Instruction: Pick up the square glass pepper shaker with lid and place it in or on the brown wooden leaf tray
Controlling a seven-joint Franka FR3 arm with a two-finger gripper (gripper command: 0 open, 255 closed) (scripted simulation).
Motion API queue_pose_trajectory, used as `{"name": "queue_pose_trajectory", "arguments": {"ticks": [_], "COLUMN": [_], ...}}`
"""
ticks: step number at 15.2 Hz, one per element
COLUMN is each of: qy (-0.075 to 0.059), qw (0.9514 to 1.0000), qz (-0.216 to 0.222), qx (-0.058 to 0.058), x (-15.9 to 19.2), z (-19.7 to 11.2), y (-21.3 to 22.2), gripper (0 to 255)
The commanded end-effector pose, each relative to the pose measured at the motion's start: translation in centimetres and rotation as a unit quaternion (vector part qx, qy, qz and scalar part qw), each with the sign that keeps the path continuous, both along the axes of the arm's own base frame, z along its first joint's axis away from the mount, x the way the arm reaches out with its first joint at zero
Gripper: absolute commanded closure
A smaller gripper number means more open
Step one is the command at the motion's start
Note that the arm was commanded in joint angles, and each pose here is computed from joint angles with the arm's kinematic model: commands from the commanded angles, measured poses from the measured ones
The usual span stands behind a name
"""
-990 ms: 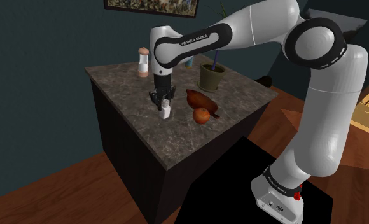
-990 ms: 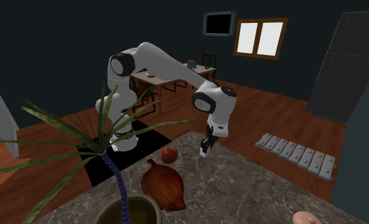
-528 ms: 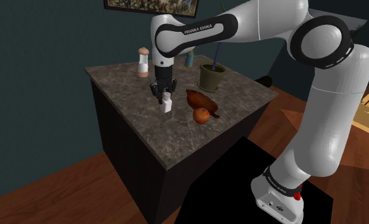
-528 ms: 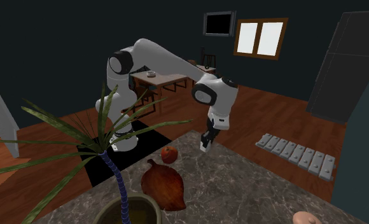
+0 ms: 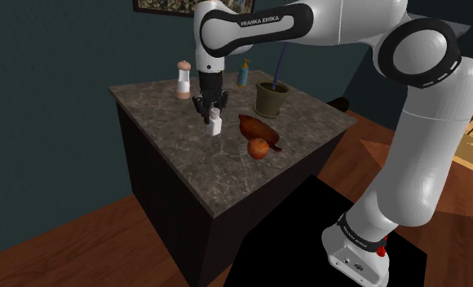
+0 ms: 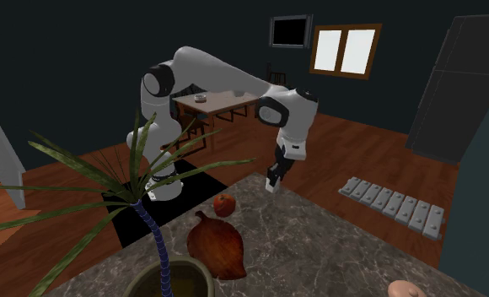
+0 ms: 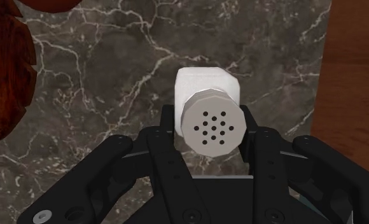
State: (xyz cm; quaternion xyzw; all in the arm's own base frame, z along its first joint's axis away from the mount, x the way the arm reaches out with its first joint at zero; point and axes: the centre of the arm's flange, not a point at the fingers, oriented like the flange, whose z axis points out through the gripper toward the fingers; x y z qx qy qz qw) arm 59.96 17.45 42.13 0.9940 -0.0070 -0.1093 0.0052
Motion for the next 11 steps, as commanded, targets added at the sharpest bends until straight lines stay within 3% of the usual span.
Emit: {"name": "queue_pose_trajectory", "arguments": {"ticks": [1, 11], "qy": [0.0, 0.0], "qw": [1.0, 1.0], "qz": [0.0, 0.0], "qx": [0.0, 0.0], "x": [0.0, -1.5], "z": [1.0, 1.6], "y": [0.0, -11.8], "gripper": [255, 255]}}
